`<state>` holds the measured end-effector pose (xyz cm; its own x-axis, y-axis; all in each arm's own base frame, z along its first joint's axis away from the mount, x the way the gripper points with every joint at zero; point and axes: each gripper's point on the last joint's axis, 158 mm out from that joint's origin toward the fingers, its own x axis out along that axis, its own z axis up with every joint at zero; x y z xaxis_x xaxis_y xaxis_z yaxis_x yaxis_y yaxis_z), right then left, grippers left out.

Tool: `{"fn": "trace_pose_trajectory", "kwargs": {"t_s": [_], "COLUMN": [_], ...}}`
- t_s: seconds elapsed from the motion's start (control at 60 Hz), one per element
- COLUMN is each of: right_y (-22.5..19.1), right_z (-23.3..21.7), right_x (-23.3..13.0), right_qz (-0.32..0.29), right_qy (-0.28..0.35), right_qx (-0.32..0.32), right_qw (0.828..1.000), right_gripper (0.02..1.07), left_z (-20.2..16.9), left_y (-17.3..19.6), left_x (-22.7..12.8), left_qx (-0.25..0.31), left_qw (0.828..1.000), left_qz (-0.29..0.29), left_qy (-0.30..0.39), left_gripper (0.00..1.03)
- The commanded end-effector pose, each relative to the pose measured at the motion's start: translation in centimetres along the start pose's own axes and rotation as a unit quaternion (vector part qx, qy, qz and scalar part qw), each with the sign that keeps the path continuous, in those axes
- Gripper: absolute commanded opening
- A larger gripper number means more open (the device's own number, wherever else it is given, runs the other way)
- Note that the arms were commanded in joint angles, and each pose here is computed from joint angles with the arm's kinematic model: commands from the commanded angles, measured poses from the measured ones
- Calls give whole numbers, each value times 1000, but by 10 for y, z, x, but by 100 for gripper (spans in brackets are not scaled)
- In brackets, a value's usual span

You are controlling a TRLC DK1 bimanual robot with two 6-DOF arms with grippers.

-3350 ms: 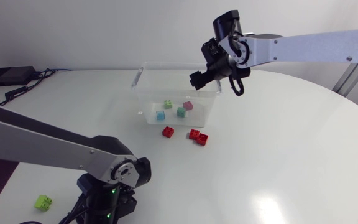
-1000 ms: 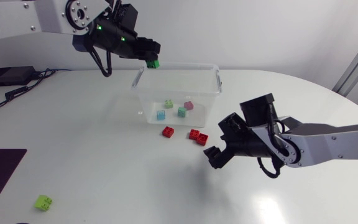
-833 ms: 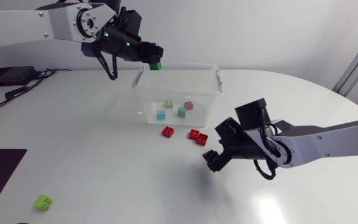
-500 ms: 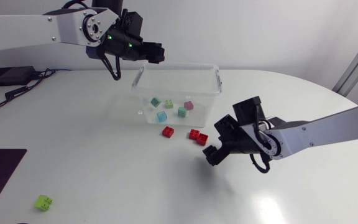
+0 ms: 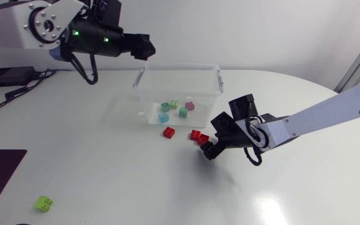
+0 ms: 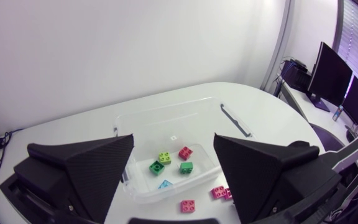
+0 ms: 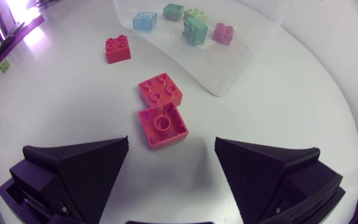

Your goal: Place the duplo bricks in the container

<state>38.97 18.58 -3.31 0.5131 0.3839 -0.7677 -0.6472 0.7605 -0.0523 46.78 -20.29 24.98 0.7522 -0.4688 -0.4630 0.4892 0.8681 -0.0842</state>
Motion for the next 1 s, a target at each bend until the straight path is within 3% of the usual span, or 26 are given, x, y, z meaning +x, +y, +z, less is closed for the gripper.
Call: {"fn": "trace_pose_trajectory", "kwargs": {"t_s": [0.0, 0.217, 0.283, 0.383, 0.517, 0.7, 0.983], "right_y": [-4, -3, -3, -1, 5, 9, 11], "right_z": [0, 0, 3, 4, 4, 5, 28], "right_x": [9, 17, 17, 17, 14, -1, -63], "right_qz": [0, 7, 8, 13, 23, 22, 4], "right_qy": [0, -3, -6, -8, -19, -26, -73], "right_qx": [-11, -16, -17, -18, -24, -32, -33], "right_qw": [1000, 1000, 1000, 1000, 999, 999, 997], "right_gripper": [102, 101, 97, 83, 41, 39, 38], "left_z": [-30, -104, -119, -142, -178, -213, -240], "left_y": [-6, -16, -21, -28, -34, -39, -46], "left_x": [-10, -9, -8, -3, 11, 27, 45], "left_qx": [10, 27, 28, 32, 34, 37, 45], "left_qw": [1000, 997, 996, 994, 990, 986, 983], "left_qz": [-3, -15, -20, -28, -33, -41, -47], "left_qy": [20, 77, 88, 102, 133, 160, 174], "left_gripper": [91, 90, 90, 90, 90, 90, 90]}}
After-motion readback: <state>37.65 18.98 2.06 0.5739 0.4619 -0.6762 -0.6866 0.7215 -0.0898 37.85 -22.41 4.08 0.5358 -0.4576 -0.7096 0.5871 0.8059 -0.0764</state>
